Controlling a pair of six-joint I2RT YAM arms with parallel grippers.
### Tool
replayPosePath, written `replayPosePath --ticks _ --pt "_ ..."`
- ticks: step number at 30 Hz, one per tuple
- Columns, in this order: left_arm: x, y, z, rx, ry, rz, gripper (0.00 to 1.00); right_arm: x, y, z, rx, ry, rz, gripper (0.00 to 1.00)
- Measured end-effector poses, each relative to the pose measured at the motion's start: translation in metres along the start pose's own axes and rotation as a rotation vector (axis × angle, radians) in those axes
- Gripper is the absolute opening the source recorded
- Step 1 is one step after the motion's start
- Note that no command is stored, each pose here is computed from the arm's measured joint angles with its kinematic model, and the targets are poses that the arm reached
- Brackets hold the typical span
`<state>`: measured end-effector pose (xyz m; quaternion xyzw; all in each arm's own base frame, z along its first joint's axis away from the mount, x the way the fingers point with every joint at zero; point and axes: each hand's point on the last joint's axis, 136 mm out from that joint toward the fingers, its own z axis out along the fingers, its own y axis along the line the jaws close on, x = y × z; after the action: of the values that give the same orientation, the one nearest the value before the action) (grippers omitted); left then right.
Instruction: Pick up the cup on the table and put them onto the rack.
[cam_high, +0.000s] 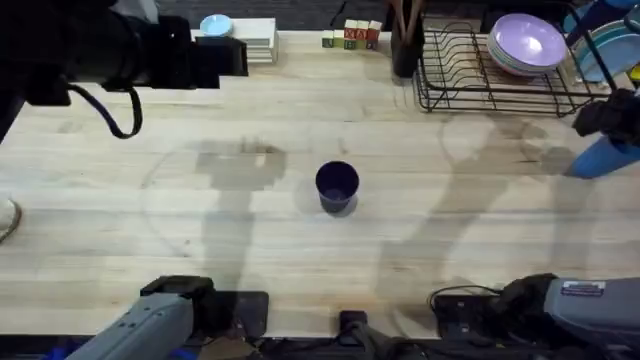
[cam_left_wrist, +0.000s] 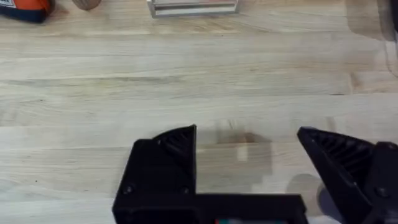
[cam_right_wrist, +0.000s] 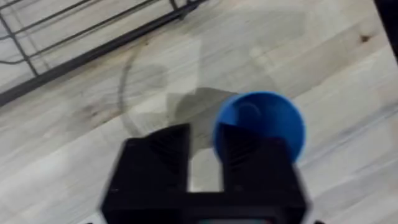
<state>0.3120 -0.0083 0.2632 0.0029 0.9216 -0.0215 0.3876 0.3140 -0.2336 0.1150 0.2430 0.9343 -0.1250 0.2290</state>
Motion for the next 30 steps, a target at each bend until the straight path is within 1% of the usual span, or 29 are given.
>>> replayPosePath --ticks 1,3,4,5,14,17,25,28,30 --pt "0.000 0.000 0.000 0.000 0.000 0.000 0.993 0.000 -0.001 0.000 0.008 0.001 -0.002 0.219" --pt "0.000 0.000 0.000 0.000 0.000 0.000 0.993 0.001 -0.004 0.000 0.024 0.004 -0.004 0.086" --pt "0.000 0.000 0.000 0.000 0.000 0.000 0.993 0.001 -0.006 0.000 0.033 0.005 -0.004 0.047" --pt "0.000 0.000 0.000 0.000 0.000 0.000 0.993 0.001 -0.007 0.000 0.042 0.006 -0.006 0.036" --pt "0.000 0.000 0.000 0.000 0.000 0.000 0.994 0.001 -0.013 -0.002 0.072 0.009 -0.006 0.030" --pt "0.000 0.000 0.000 0.000 0.000 0.000 0.994 0.000 -0.013 -0.007 0.074 0.001 -0.005 0.030" --pt "0.000 0.000 0.000 0.000 0.000 0.000 0.994 -0.013 -0.017 -0.052 0.086 -0.105 -0.017 0.030" --pt "0.000 0.000 0.000 0.000 0.000 0.000 0.994 -0.020 -0.014 -0.071 0.090 -0.159 -0.044 0.030" --pt "0.000 0.000 0.000 0.000 0.000 0.000 0.994 -0.024 -0.007 -0.083 0.085 -0.186 -0.077 0.030"
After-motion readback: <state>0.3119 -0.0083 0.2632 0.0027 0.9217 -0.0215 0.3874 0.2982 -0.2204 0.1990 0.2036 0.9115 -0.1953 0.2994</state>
